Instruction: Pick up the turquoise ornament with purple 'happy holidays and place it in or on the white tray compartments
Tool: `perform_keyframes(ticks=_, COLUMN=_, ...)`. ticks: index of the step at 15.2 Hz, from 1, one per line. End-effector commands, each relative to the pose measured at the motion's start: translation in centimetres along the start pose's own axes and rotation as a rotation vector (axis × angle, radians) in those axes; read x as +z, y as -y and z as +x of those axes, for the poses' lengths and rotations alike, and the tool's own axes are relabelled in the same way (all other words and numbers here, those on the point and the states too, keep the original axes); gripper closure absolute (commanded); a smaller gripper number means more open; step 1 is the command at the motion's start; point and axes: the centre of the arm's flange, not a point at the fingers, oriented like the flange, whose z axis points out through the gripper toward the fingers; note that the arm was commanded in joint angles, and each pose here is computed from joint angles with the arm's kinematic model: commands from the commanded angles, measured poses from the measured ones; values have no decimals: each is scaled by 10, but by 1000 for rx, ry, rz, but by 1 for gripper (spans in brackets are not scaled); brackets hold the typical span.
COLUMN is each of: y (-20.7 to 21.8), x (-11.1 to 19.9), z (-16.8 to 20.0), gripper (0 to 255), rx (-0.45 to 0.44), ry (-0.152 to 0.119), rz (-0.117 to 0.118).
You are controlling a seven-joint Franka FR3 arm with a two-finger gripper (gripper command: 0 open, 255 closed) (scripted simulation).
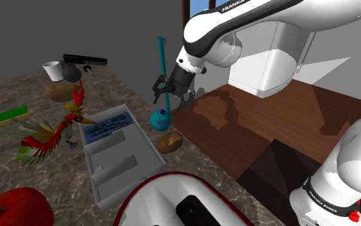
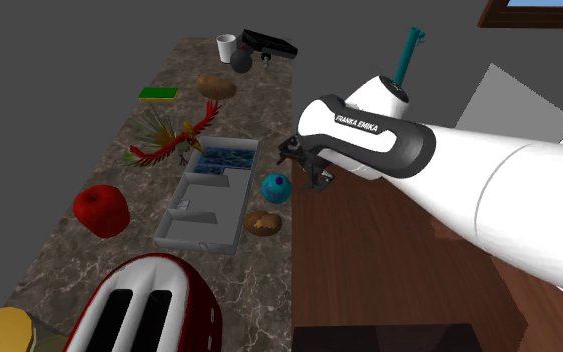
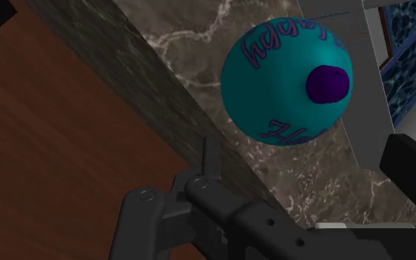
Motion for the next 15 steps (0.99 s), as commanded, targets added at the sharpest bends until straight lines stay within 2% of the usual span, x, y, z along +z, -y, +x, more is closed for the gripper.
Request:
perform_keyframes(ticks=1, y=5, x=10, z=5, gripper=0, rx=39, ry=3, rz=26)
perform_keyframes(ticks=8, y=6, x=50, z=5, gripper=0, rx=39, ry=3, rz=26)
perform_keyframes(ticks=15, y=6, x=50, z=5, gripper=0, rx=39, ry=3, rz=26)
